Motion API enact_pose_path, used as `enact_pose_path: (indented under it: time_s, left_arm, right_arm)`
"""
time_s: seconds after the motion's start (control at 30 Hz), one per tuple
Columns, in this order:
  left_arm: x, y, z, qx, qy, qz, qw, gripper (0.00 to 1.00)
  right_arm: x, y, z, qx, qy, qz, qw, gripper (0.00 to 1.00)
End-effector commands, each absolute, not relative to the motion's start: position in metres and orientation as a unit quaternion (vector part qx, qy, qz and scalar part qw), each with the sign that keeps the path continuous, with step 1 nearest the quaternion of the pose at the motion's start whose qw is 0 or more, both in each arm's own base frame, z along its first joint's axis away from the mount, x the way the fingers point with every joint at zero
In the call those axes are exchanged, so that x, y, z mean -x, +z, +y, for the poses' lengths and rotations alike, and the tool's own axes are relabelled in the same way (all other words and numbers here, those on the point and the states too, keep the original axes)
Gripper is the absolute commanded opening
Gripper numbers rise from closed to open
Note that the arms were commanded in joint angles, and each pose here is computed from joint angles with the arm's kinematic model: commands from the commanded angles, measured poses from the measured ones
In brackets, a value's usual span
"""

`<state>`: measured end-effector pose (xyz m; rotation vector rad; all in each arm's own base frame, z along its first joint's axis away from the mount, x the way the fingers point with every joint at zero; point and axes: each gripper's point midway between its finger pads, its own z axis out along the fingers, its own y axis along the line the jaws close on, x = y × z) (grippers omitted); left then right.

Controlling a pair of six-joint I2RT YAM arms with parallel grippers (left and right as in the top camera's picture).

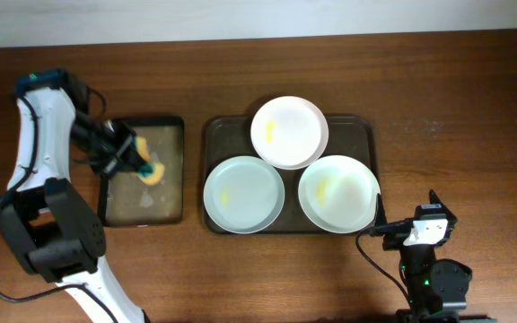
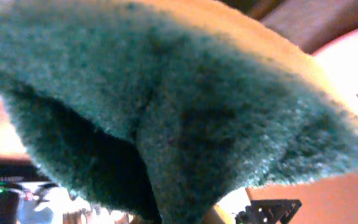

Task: Clean dirty plates on tray and stack at the side

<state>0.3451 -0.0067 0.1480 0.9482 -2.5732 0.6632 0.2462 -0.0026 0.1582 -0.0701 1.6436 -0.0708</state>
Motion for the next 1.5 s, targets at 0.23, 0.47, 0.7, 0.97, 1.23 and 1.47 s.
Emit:
enact_pose_path:
  time_s: [0.23,0.47,0.7,0.97,1.23,1.47]
  left_arm:
    - [-0.346,0.267,-0.042,-0.174,0.173,-0.967,-0.065,0.00]
    - [-0.310,0.240,-0.119,-0.077,0.120,-0.990,-0.008,0.02]
    - [-0.279,0.137,-0.187,-0.037,0.062,-0.997,0.033,0.00]
    - [-0.285,0.058,-0.205,0.006,0.053,-0.998,-0.032,0.07]
    - [-0.297,0.044,-0.207,0.006,0.054,-0.997,-0.063,0.25]
    - [-0.308,0.045,-0.203,0.003,0.039,-0.995,-0.088,0.99]
  right_arm:
    - [-0.246,0.156,-0.003,0.033,-0.035,0.733,0.678,0.98]
    - [-0.246,0.156,-0.003,0.033,-0.035,0.733,0.678,0.98]
    - [-0.246,0.156,-0.003,0.033,-0.035,0.733,0.678,0.99]
    - [-0.246,0.156,-0.003,0.033,-0.035,0.733,0.678,0.98]
    - [-0.246,0.156,-0.003,0.033,-0.035,0.733,0.678,0.99]
    - [-0.246,0.156,-0.003,0.033,-0.035,0.733,0.678,0.98]
